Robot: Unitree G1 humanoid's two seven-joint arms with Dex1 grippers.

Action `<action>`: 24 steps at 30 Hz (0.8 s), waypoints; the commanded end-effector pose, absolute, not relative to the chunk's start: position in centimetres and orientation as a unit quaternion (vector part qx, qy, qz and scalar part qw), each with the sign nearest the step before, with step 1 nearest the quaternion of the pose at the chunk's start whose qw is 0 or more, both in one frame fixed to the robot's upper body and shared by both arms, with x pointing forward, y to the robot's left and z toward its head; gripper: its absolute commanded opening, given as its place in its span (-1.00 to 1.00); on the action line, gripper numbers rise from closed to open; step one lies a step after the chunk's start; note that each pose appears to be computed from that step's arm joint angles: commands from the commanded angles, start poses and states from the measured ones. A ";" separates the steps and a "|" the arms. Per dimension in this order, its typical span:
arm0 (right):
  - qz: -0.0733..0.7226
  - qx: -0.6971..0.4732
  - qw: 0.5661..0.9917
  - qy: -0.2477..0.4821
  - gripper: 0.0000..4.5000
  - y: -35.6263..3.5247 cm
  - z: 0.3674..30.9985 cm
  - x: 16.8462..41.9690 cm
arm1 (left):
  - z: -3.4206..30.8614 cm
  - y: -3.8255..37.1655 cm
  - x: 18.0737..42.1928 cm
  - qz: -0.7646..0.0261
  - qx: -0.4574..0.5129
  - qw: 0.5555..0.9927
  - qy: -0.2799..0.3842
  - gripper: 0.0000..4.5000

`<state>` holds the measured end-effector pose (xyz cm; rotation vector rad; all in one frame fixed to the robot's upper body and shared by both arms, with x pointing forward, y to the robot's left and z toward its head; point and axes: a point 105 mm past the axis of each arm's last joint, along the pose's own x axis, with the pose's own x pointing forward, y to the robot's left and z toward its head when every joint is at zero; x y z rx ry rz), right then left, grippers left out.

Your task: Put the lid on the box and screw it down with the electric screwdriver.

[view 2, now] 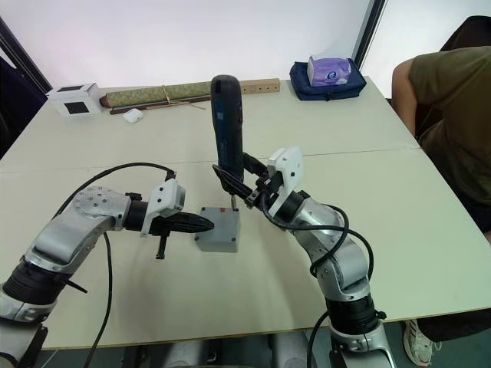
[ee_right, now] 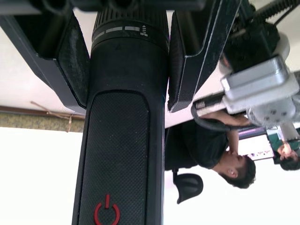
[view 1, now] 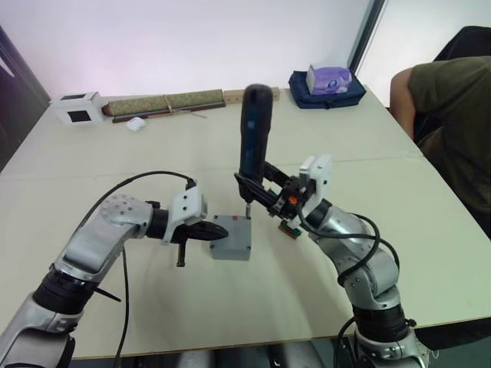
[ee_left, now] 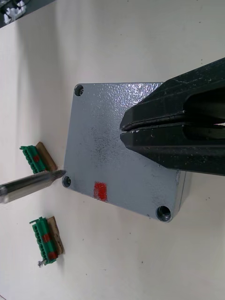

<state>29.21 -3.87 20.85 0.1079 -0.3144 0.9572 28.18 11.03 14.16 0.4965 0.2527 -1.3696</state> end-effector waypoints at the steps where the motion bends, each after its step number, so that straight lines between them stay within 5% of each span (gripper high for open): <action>1: 0.456 0.044 0.867 -0.193 -0.24 -3.7 22.2 28.8 | 13.9 11.4 28.5 -0.617 0.233 0.741 0.126 -1.00; 15: 0.452 0.014 0.872 -0.188 -0.24 -4.3 21.0 29.3 | 13.7 11.2 28.4 -0.619 0.233 0.740 0.125 -1.00; 24: 0.455 0.013 0.882 -0.120 -0.24 -4.0 17.9 29.6 | 12.6 11.3 28.2 -0.622 0.234 0.735 0.138 -1.00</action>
